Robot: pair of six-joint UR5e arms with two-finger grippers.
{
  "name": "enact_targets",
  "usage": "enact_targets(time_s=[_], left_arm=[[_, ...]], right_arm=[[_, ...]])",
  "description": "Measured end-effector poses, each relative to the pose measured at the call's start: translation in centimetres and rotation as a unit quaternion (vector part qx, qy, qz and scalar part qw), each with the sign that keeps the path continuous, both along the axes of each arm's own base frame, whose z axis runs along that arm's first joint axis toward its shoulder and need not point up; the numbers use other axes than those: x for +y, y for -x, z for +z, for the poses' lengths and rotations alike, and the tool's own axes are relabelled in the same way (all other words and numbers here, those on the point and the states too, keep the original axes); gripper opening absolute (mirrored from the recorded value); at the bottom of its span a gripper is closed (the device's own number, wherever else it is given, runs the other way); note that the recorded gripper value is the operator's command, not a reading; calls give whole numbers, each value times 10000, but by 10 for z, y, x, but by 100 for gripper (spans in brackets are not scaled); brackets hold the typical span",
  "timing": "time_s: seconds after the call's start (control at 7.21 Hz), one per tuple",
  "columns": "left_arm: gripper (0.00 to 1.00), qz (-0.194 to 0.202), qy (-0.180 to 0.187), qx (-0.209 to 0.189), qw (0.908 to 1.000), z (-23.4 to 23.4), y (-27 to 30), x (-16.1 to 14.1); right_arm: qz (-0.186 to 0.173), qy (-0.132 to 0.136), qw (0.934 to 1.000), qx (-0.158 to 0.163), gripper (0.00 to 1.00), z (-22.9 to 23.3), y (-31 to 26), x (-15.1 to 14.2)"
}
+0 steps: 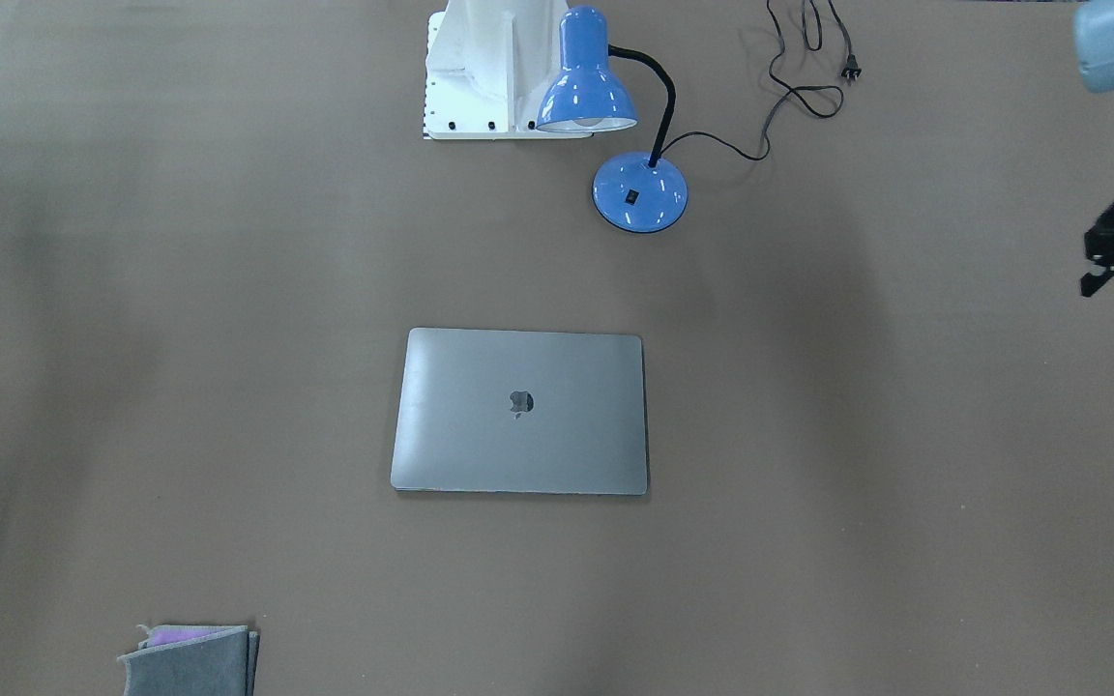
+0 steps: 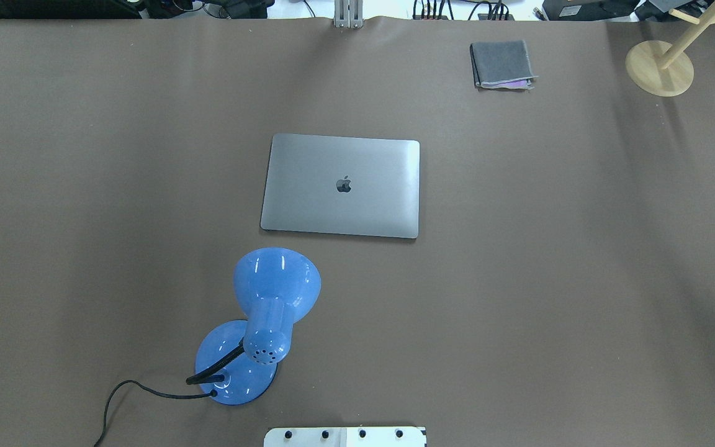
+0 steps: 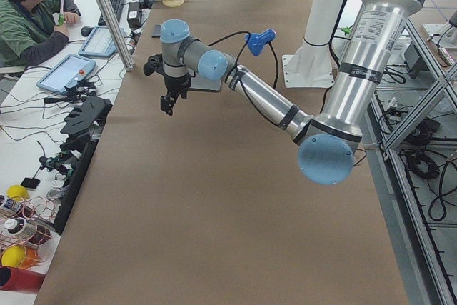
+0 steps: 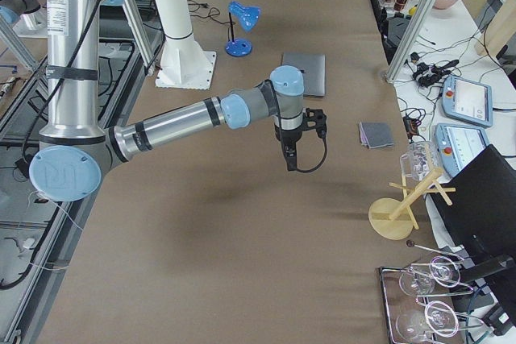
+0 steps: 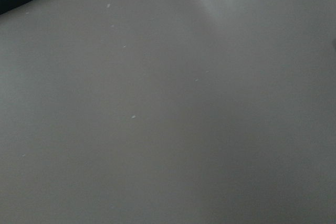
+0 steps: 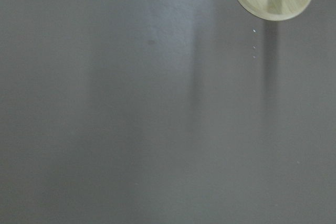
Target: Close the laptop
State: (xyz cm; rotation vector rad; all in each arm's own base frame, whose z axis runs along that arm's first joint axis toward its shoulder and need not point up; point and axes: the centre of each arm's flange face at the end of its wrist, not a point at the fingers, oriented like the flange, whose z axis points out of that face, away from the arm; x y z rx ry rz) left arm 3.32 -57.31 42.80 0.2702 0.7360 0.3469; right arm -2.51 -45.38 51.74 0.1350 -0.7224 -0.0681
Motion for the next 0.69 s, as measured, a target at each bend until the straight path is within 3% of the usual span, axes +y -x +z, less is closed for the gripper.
enact_targets(time_s=[0.42, 0.69], left_arm=[[99, 672, 363, -97, 9970, 158, 73, 18], [99, 485, 610, -43, 9970, 214, 119, 51]], right_arm=[[-239, 318, 9991, 126, 100, 104, -66, 51], [-256, 576, 9979, 169, 100, 137, -74, 70]])
